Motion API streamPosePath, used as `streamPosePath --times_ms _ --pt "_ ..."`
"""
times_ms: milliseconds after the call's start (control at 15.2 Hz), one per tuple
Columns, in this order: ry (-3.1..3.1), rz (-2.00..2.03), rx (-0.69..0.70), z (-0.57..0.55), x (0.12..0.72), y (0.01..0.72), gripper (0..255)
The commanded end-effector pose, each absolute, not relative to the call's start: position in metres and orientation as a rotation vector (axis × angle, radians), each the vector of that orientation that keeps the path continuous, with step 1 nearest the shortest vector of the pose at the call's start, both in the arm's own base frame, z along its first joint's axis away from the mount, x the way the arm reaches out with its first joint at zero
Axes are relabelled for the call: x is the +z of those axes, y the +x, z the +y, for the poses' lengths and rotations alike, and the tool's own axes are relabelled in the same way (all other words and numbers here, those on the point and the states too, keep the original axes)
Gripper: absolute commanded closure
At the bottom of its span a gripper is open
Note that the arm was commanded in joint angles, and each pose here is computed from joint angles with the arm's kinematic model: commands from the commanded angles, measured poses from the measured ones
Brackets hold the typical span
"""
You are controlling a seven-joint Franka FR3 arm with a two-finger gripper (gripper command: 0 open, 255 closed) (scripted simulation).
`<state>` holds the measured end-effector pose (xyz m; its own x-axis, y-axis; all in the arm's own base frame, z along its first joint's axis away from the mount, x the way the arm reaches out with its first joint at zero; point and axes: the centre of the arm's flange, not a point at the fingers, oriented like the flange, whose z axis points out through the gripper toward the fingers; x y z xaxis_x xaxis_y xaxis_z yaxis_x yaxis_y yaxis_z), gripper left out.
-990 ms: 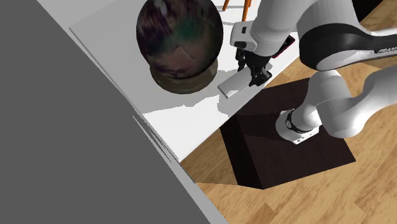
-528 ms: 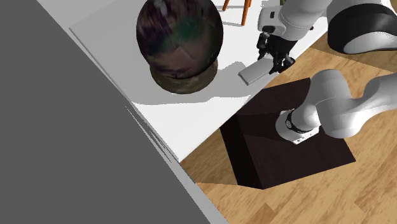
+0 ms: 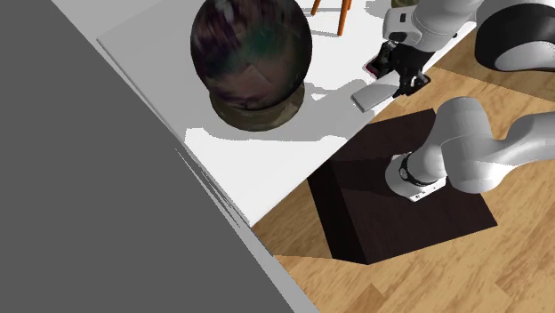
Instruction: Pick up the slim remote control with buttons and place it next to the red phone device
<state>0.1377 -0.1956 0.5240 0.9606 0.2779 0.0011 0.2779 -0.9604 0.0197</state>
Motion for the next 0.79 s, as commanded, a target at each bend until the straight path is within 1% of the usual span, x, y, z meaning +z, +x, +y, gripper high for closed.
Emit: streamPosePath --times_ms 0,726 --pt "3.091 0.438 0.006 -0.195 0.514 0.137 255" --pt "3.091 0.438 0.006 -0.195 0.462 0.137 255"
